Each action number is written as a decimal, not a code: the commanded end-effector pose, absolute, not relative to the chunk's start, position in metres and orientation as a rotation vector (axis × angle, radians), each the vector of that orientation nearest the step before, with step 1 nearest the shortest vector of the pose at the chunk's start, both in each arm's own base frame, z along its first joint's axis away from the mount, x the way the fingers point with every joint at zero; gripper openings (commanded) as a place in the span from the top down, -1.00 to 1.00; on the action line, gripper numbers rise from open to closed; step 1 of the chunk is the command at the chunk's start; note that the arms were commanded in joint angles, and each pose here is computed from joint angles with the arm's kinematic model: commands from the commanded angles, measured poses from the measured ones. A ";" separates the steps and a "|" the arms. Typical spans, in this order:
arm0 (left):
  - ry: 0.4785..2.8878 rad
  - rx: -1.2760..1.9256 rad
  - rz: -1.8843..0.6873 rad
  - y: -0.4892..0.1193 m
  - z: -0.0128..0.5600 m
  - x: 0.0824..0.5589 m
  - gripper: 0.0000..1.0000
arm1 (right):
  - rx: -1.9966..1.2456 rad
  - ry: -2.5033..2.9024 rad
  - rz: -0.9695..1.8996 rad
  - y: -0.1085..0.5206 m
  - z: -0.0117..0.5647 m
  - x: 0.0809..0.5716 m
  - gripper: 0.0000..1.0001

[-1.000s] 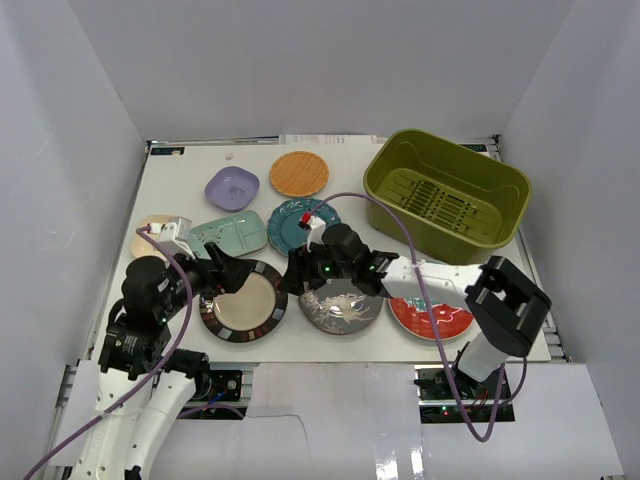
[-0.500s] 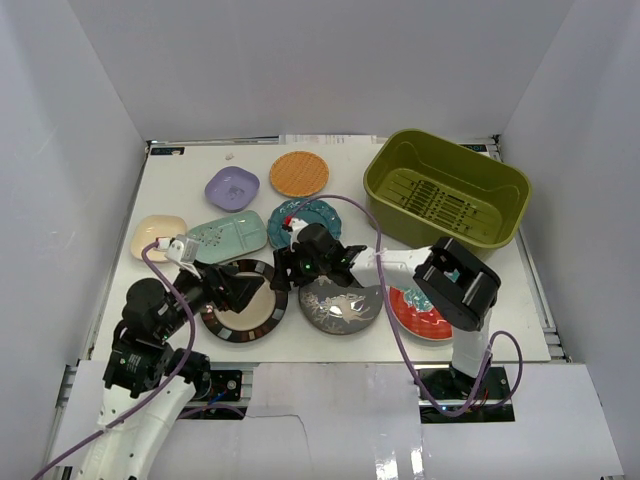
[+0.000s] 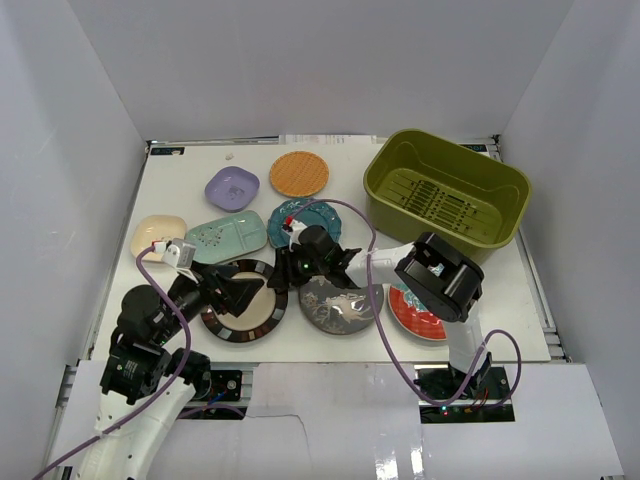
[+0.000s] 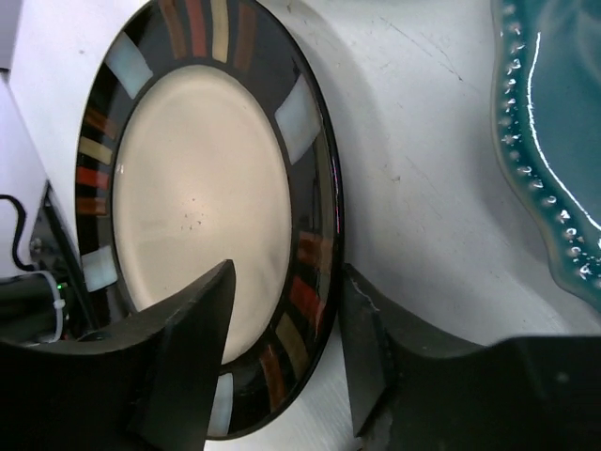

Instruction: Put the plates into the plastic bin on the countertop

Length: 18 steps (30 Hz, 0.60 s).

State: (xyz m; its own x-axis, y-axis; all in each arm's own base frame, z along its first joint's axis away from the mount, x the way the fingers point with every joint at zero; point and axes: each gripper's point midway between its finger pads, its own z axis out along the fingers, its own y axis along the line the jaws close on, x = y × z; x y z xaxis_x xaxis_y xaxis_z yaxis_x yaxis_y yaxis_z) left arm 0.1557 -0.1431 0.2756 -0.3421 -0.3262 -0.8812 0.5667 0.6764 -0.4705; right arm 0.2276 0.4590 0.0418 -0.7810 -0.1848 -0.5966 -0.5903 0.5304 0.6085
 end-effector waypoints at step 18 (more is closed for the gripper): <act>1.655 0.087 -0.845 -0.128 0.301 0.168 -0.96 | -0.520 2.011 1.599 0.446 0.161 0.200 0.85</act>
